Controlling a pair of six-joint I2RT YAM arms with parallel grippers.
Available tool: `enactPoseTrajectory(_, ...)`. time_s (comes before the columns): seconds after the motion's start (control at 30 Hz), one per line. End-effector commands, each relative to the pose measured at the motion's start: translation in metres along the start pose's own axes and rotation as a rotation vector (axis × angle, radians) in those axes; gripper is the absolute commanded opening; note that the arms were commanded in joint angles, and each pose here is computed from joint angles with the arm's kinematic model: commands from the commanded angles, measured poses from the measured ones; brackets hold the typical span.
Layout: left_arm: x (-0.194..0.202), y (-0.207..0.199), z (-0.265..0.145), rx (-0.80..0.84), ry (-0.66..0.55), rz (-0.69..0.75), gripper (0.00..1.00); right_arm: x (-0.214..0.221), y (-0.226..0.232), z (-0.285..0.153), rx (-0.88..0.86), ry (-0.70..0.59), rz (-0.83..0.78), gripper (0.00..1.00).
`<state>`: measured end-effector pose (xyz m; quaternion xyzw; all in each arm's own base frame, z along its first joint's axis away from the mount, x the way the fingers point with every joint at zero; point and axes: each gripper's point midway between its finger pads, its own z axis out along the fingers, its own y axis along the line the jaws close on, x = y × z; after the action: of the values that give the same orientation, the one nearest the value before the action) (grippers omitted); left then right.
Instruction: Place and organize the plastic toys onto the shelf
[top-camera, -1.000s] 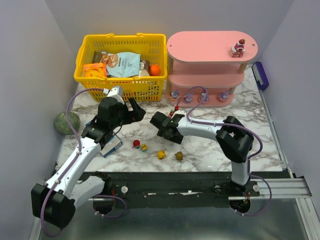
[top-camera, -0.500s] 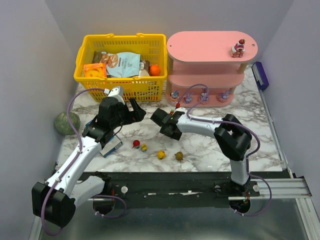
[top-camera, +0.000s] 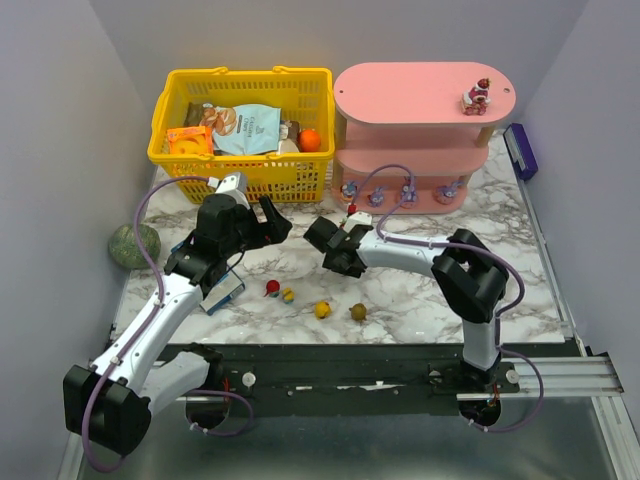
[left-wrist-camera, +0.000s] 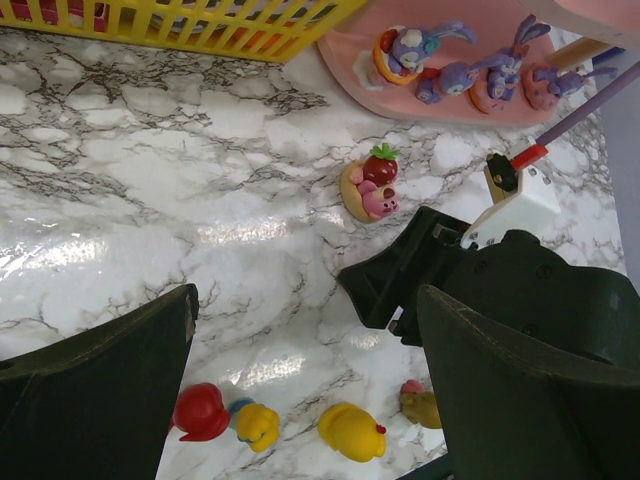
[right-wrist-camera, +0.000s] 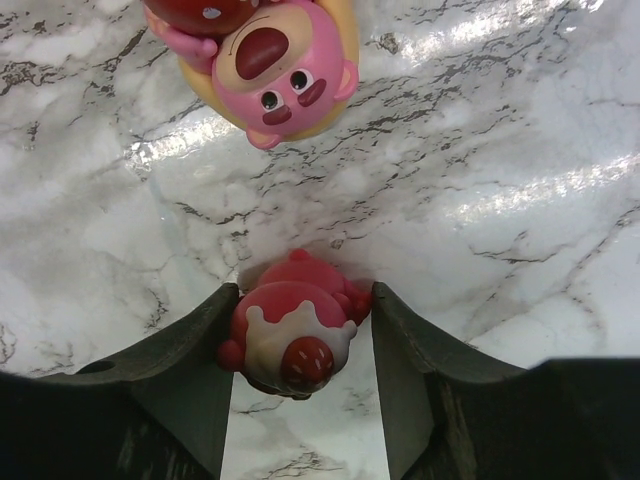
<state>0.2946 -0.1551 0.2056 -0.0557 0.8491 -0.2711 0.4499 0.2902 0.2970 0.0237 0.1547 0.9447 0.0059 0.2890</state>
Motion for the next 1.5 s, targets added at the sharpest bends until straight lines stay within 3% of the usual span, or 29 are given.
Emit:
enactPoseTrajectory(0.0, -0.002, -0.004, -0.005, 0.027, -0.013, 0.003, 0.99, -0.011, -0.021, -0.008, 0.015, -0.034, -0.140, 0.18)
enactPoseTrajectory(0.37, -0.005, -0.010, 0.000, 0.049, -0.011, -0.009, 0.99, -0.071, -0.016, -0.098, -0.165, -0.139, -0.238, 0.14)
enactPoseTrajectory(0.97, -0.013, -0.015, -0.001, 0.052, -0.015, -0.004, 0.99, -0.216, -0.021, -0.269, -0.422, -0.385, -0.278, 0.15)
enactPoseTrajectory(1.2, -0.014, -0.017, -0.002, 0.056, -0.013, -0.002, 0.99, -0.283, -0.037, -0.302, -0.390, -0.488, -0.258, 0.17)
enactPoseTrajectory(1.47, -0.016, -0.019, -0.003, 0.064, -0.015, -0.008, 0.99, -0.340, -0.041, -0.288, -0.378, -0.557, -0.251, 0.18)
